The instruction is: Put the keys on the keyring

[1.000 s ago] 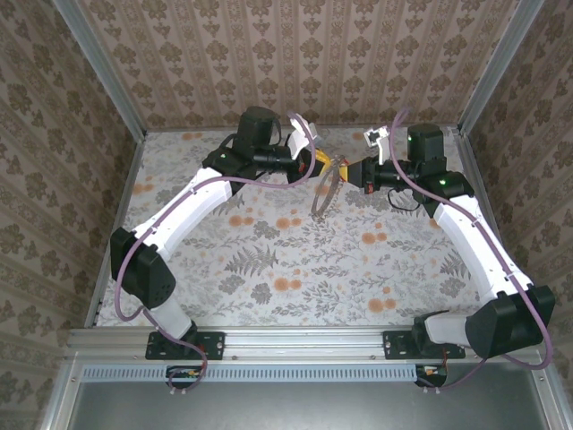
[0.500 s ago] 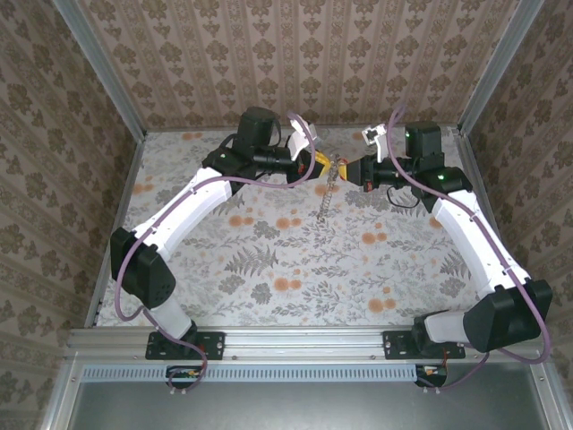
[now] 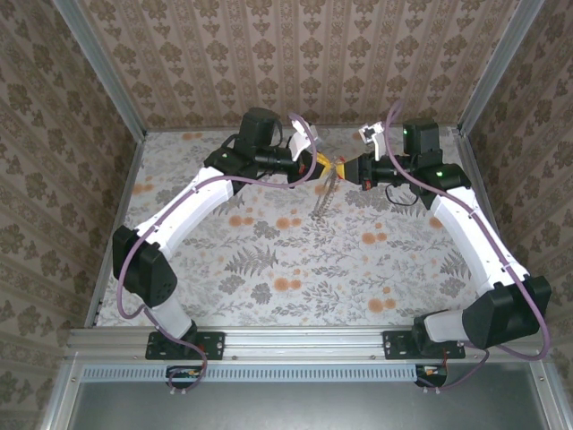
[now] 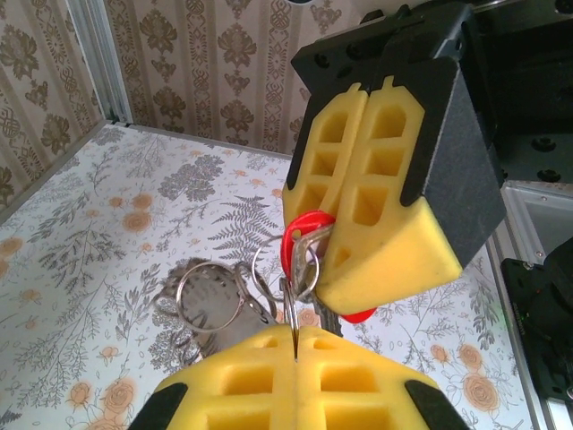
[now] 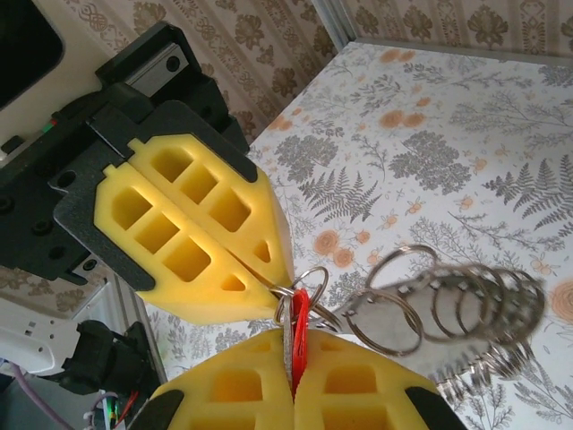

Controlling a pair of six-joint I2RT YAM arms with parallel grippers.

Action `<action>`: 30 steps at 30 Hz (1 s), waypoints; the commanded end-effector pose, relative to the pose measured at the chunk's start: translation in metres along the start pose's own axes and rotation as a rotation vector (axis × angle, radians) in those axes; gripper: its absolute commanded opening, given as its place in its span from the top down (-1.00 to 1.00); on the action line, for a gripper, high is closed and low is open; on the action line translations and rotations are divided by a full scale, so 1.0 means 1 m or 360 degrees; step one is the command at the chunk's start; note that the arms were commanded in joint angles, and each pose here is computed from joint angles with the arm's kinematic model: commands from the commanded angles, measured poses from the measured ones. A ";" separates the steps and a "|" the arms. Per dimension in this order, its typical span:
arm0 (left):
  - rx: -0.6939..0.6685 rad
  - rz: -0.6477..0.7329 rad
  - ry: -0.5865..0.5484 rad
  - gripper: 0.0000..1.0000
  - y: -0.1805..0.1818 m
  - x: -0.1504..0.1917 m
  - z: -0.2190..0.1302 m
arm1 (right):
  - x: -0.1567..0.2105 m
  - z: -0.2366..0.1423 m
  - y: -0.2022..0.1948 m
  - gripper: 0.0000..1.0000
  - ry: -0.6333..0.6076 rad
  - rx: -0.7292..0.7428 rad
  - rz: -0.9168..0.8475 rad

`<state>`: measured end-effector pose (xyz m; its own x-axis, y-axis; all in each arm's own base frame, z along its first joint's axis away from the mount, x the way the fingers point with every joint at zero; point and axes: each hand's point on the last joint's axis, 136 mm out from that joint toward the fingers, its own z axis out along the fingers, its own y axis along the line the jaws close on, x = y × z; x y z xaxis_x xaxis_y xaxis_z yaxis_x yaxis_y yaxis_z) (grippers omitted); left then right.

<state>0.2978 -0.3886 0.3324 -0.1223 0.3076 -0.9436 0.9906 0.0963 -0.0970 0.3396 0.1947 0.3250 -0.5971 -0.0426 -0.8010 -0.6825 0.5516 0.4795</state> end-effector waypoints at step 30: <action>-0.0279 -0.0154 -0.0214 0.20 0.046 -0.009 -0.047 | -0.027 0.074 -0.068 1.00 0.0081 -0.0055 0.0112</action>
<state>0.3423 -0.3539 0.3206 -0.2368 0.2282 -0.9444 0.9497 0.2592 -0.1755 0.4152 0.2103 0.2773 -0.6930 -0.0601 -0.7184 -0.6182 0.5622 0.5493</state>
